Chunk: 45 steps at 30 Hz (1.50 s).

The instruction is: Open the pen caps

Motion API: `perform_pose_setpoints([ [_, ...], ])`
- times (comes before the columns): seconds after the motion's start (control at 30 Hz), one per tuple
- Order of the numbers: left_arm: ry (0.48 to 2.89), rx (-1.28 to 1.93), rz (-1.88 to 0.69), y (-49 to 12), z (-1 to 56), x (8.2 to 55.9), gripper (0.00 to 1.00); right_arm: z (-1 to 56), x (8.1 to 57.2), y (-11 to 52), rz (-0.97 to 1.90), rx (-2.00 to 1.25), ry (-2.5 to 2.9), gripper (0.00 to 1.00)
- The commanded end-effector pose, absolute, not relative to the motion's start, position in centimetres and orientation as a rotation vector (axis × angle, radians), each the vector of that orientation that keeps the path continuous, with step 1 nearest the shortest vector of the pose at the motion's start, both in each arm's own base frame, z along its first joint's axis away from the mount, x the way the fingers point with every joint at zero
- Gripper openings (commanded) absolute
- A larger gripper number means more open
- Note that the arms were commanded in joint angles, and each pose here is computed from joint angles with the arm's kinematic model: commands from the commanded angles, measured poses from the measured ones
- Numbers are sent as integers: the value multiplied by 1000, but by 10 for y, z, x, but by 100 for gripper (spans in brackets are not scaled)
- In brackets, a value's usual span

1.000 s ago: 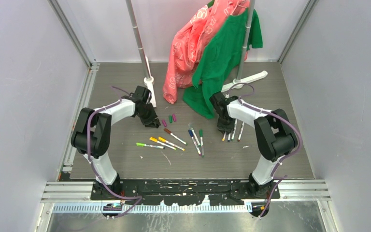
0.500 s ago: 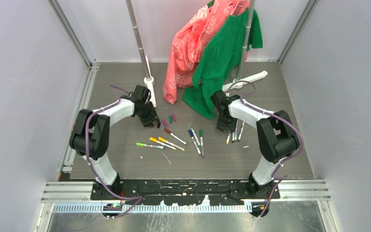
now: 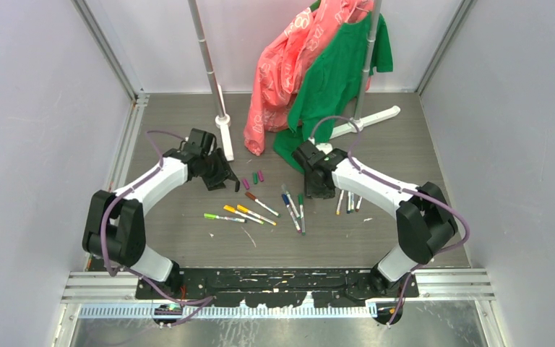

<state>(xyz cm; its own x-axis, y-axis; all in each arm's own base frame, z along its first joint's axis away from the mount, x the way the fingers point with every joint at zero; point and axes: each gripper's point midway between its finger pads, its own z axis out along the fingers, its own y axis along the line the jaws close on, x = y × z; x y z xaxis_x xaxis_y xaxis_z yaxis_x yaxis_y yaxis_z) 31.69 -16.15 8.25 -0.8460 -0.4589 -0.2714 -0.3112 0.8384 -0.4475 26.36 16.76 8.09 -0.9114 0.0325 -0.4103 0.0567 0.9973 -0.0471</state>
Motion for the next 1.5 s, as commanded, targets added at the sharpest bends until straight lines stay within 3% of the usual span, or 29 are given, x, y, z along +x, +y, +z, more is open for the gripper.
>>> perform_pose_setpoints([
  [0.0, 2609, -561, -624, -164, 102, 306, 49, 86, 253, 200, 3, -44, 2711, 46],
  [0.37, 2598, -529, -644, -159, 115, 289, 49, 49, 218, 224, 5, -167, 2780, 46],
  [0.97, 2606, -520, -637, -159, 113, 287, 49, 1, 202, 217, -62, -189, 2862, 43],
  [1.07, 2608, -521, -639, -159, 112, 287, 49, -10, 195, 215, -61, -183, 2887, 37],
  [1.27, 2593, -518, -660, -161, 119, 288, 50, -20, 183, 206, -73, -133, 2922, 10],
  [1.47, 2582, -510, -729, -169, 128, 286, 50, 11, 192, 200, -90, -131, 2851, 1],
])
